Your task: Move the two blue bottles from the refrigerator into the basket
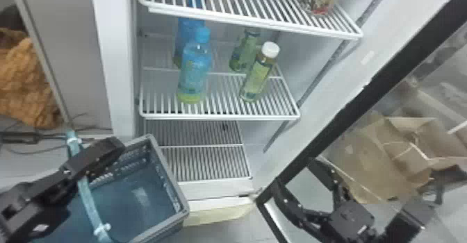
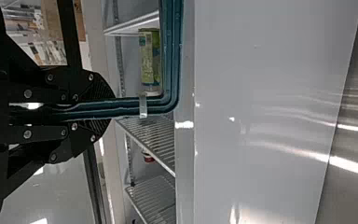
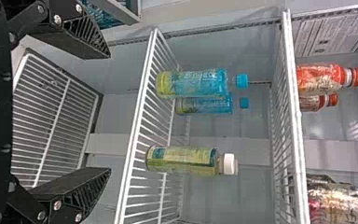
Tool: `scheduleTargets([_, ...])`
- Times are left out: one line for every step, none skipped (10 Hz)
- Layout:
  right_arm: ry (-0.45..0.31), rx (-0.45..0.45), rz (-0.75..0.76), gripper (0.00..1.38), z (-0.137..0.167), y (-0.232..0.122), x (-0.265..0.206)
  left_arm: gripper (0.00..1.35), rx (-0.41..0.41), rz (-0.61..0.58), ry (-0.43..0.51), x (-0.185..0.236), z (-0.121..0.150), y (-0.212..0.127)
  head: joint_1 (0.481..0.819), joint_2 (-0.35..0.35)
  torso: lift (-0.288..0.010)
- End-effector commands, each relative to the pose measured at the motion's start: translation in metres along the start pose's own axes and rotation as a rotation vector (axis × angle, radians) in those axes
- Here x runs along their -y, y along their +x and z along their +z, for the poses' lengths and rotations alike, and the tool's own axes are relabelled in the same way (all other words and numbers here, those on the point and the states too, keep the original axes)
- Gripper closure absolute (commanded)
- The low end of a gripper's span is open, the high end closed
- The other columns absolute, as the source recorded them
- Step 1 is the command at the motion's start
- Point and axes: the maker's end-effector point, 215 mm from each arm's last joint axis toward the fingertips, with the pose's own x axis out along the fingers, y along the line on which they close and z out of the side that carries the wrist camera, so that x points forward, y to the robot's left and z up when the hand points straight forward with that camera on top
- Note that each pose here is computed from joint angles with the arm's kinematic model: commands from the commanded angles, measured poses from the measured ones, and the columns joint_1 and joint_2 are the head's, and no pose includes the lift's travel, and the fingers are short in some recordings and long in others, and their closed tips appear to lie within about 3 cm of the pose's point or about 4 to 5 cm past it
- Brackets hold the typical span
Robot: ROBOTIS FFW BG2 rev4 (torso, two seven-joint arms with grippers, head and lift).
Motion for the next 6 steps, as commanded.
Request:
scheduleTargets([-0.01,0.027,0.023,0.2,0.008,0.014,-0.004,1.2,0.0,-0.002,0.002,0.001,0.001,0.001,0.695,-0.35,-0.22])
scheduleTargets([-0.011,0.043,0.041,0.2,0.009,0.024,-0.004,1.2,-0.007,-0.005,0.004,0.002,0.0,0.004,0.695,-0.339,-0.22])
scheduleTargets([-0.004,0.058,0.051,0.2,0.009,0.034,-0.002,1.2,-0.01,-0.008,0.007,0.003,0.0,0.006,0.695,-0.322,-0.22])
scheduleTargets([0.001,0.068,0.06,0.2,0.01,0.043,-0.002,1.2,-0.013,-0.009,0.008,0.003,0.0,0.007,0.695,-0.312,-0.22])
scheduleTargets([0.006,0.079,0.062,0.2,0.01,0.052,0.0,1.2,-0.013,-0.009,0.008,0.003,0.0,0.007,0.695,-0.308,-0.22])
scheduleTargets([0.013,0.091,0.071,0.2,0.012,0.062,0.002,1.2,-0.013,-0.008,0.008,0.003,0.0,0.007,0.695,-0.301,-0.22])
